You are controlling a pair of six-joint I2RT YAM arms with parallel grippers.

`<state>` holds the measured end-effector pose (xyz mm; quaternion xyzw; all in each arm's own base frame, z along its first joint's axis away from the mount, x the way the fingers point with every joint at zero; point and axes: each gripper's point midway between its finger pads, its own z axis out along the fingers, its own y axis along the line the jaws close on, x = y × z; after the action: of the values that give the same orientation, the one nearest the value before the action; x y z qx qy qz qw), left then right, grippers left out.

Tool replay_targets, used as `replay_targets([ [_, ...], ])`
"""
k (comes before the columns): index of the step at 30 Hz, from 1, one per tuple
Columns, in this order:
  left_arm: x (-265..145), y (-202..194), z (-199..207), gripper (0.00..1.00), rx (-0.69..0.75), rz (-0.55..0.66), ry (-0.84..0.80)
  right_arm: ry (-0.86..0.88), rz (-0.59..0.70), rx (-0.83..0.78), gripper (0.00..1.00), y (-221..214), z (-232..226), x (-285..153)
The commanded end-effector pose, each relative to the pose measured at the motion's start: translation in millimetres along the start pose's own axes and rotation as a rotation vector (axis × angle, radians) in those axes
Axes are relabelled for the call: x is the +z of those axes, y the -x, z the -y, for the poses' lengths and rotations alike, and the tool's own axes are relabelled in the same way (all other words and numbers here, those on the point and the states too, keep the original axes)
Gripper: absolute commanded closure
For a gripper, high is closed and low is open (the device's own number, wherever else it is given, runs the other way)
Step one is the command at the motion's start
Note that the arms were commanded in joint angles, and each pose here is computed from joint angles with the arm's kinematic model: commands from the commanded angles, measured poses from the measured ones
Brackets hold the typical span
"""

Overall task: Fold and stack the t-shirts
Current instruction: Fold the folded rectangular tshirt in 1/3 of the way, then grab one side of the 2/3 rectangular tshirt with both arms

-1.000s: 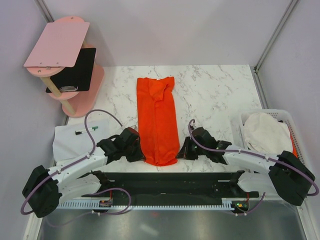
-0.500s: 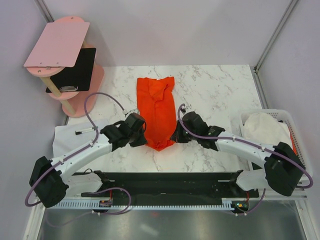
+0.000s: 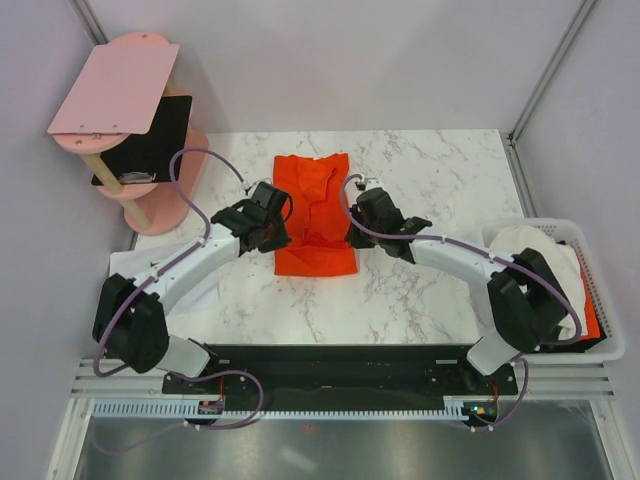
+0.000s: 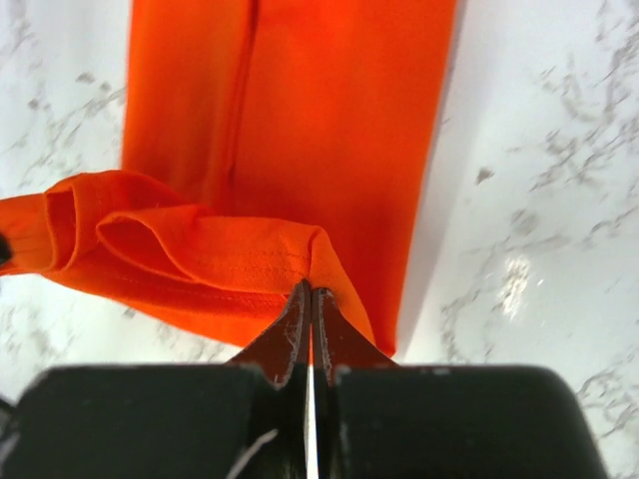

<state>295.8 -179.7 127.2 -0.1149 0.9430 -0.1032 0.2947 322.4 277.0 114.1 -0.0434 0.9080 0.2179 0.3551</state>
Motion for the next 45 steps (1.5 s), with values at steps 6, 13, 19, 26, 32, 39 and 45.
replay_targets([
  [6,55,40,0,0.98,0.073,-0.002,0.036,-0.055,0.03,-0.007,1.0,41,27,60],
  [13,93,60,3,0.95,0.098,-0.016,0.056,-0.052,0.025,-0.004,0.95,63,33,104],
  [19,69,87,10,0.0,0.091,0.069,0.012,-0.027,0.17,-0.049,0.32,106,28,74],
  [26,36,60,-6,0.0,0.087,0.068,-0.03,-0.02,0.147,-0.054,0.02,82,33,34],
  [32,49,2,-31,0.03,0.0,-0.014,-0.027,0.003,-0.015,0.068,0.08,12,45,38],
  [39,58,-28,-43,0.09,-0.052,-0.047,-0.039,0.035,-0.071,0.158,0.12,-35,55,41],
  [45,66,-38,-43,0.11,-0.063,-0.072,-0.048,0.061,-0.113,0.2,0.14,-49,52,46],
])
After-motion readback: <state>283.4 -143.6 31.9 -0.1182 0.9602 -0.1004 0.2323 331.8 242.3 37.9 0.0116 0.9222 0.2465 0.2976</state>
